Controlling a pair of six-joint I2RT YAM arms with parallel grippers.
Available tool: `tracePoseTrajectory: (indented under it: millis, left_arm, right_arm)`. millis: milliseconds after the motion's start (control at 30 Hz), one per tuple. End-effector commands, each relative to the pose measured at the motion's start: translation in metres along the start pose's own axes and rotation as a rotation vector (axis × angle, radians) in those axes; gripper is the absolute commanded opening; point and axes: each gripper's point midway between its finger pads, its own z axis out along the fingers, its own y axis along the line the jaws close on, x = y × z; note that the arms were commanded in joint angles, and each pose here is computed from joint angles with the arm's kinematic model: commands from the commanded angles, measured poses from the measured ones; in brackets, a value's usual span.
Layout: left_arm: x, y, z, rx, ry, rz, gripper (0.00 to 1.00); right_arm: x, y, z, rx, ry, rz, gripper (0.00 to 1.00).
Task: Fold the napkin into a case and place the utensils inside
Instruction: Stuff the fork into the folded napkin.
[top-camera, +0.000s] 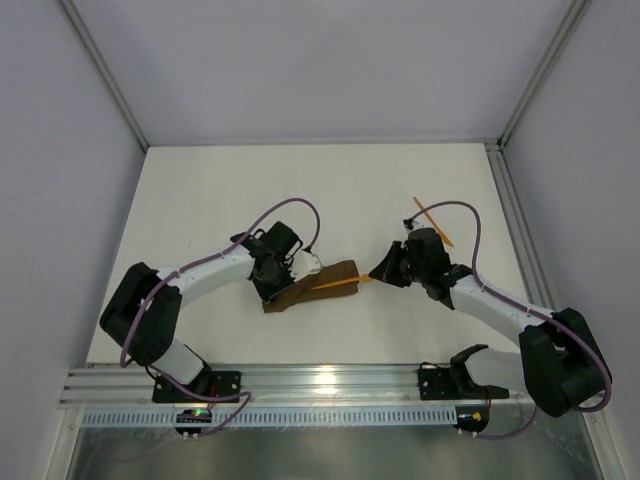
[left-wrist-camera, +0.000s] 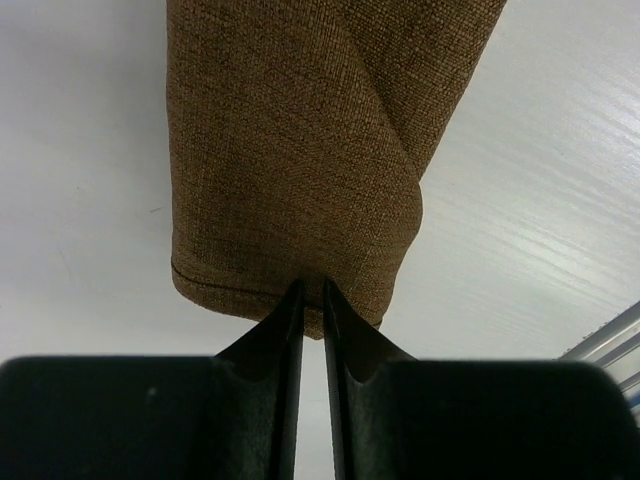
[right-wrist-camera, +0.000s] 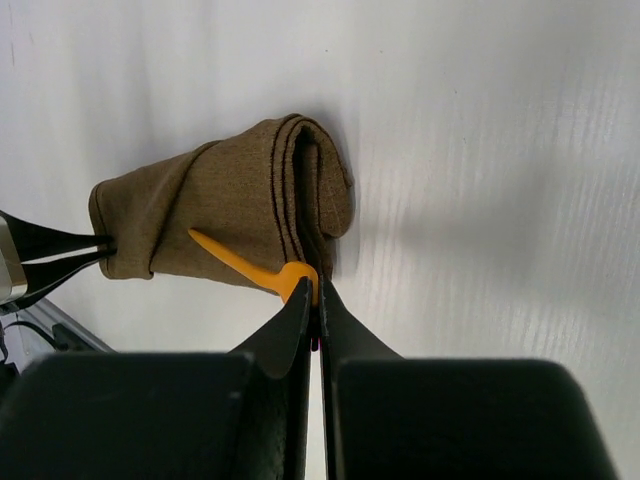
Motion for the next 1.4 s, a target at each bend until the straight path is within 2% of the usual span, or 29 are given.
tracePoseTrajectory:
  millis: [0,567,933,1133,1300,1367]
  left_arm:
    - [-0.008,0.002,0.0,-0.025,-0.042,0.036,0.15]
    - [-0.008,0.001,0.008,-0.053,-0.056,0.033,0.16]
    - [-0.013,0.006,0.003,-0.093,-0.078,0.049,0.18]
    - [-0.013,0.006,0.001,-0.102,-0.093,0.045,0.19]
    - [-0.012,0.009,0.004,-0.117,-0.088,0.05,0.19]
    - [-0.012,0.009,0.005,-0.115,-0.086,0.05,0.19]
  right_arm:
    - [-0.011,0.004,0.008,-0.029,-0.046,0.027,0.03]
    - [-0.011,0.027,0.051,-0.121,-0.039,0.089,0.03]
    - [-0.011,0.052,0.077,-0.128,-0.035,0.032,0.03]
    - [-0.018,0.053,0.07,-0.046,-0.07,-0.115,0.03]
    - [-0.014,0.067,0.085,-0.082,0.023,-0.264,0.03]
    - [-0.013,0.061,0.089,-0.037,0.057,-0.318,0.03]
